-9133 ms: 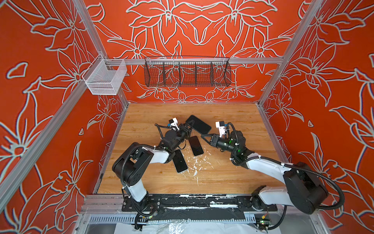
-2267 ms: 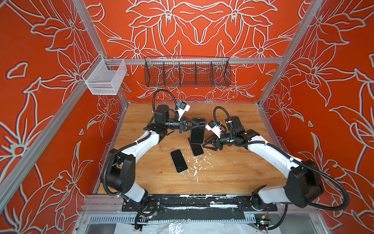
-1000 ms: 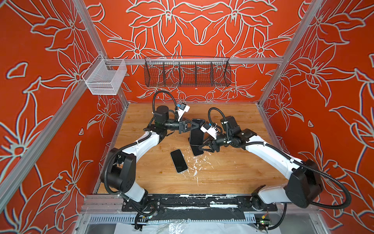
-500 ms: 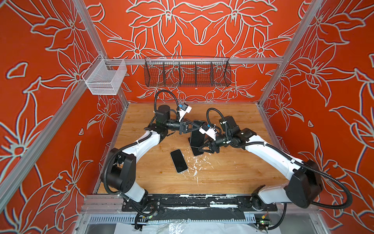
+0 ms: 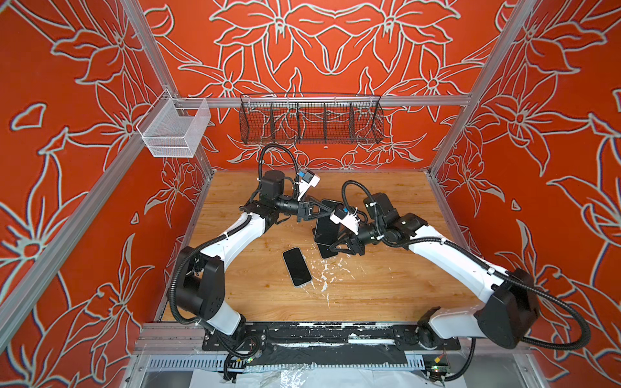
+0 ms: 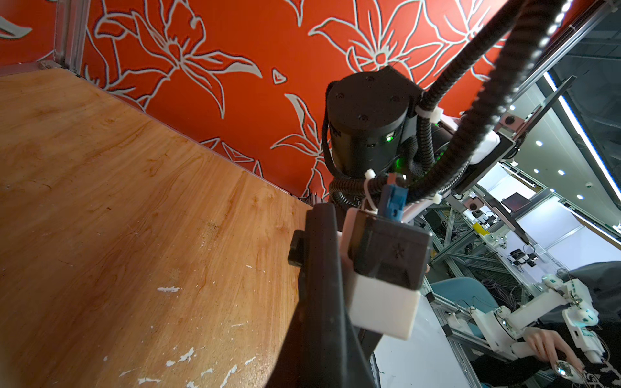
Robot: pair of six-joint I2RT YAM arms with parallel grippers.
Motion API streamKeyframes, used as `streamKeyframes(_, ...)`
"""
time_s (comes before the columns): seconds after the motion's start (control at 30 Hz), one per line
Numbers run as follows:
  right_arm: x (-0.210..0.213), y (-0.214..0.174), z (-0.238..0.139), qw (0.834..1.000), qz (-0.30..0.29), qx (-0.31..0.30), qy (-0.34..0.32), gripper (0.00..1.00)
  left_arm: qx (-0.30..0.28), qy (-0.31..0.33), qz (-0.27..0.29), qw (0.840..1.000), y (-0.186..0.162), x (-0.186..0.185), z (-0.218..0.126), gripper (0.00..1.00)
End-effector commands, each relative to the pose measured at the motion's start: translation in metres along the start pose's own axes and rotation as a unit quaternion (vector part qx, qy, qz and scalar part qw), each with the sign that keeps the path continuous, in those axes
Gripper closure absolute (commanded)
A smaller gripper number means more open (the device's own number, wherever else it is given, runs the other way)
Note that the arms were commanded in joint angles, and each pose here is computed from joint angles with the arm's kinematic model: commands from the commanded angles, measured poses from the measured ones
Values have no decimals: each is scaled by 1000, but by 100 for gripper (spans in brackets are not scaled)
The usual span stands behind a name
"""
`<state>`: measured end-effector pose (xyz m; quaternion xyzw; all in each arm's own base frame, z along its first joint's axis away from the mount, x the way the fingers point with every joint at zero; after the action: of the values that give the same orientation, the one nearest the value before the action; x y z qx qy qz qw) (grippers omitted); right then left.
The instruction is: Take the phone out of the phone case
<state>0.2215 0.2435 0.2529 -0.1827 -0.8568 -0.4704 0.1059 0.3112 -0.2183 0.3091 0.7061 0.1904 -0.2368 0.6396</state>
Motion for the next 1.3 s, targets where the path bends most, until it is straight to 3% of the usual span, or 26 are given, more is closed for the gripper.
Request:
streamKeyframes(0.0,14,12,-10,999,-30,-10,10,68,4,-24,45,999,9,-11,0,100)
streamKeyframes(0.67,30,15,-12,999,-41,-10,20,76,7,-45,43,998,13,-8,-3,100)
streamKeyframes(1.27,33,13,-8,999,-41,-8,19,91,-9,-70,35,997,26,0,-3,100)
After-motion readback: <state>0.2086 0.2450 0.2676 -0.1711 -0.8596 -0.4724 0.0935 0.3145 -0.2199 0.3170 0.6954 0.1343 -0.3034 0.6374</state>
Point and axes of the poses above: each gripper's point midway between its finger pads, its own z axis out along the fingers, its own x axis along the line the jaws close on, y = z × x, the point moved 6 cm from there along -z, back along the fingers, and after that the axes turned 2 degrees about -z, right-handed, at the moved point
